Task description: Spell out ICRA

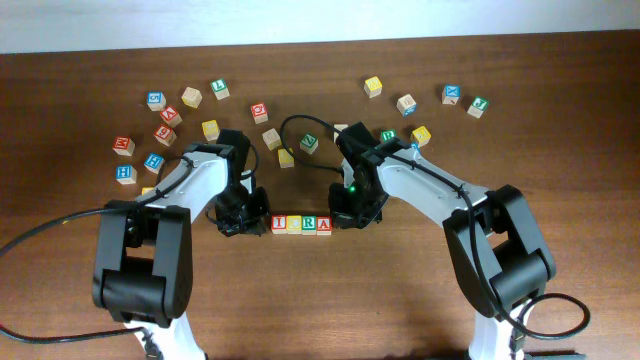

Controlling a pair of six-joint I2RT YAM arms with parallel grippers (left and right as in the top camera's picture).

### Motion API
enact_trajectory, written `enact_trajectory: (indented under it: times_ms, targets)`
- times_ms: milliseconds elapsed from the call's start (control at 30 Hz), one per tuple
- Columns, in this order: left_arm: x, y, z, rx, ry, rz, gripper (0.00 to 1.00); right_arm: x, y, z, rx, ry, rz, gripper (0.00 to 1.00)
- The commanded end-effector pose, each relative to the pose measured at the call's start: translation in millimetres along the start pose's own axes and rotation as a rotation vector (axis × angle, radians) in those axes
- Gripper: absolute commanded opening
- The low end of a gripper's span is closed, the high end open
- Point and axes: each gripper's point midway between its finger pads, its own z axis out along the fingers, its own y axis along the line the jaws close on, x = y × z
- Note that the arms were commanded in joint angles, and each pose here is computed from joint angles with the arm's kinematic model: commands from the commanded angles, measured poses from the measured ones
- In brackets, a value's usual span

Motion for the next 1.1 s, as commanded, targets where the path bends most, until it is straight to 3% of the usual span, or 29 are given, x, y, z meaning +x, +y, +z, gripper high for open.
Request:
enact_trajectory:
  times_ms: [0, 200, 400, 600, 1067]
  targets:
    - [6, 3, 7, -0.004, 0.029, 0.010, 0.00, 7, -10, -1, 0.027, 0.031, 0.035, 0.09]
    - [3, 6, 7, -0.007, 0.019, -0.028, 0.00, 43, -12, -3, 0.025, 0.180, 0.002, 0.09]
    - [-5, 24, 1, 0.005, 0.017, -0.103, 0.00, 43, 8, 9, 0.028, 0.138, -0.026, 0.09]
    - [-12, 38, -3, 0.017, 0.008, -0.152, 0.00, 33, 2, 20, 0.186, 0.015, -0.073, 0.09]
    - [-12, 38, -3, 0.017, 0.008, -0.152, 0.00, 26, 8, 21, 0.164, -0.013, -0.070, 0.09]
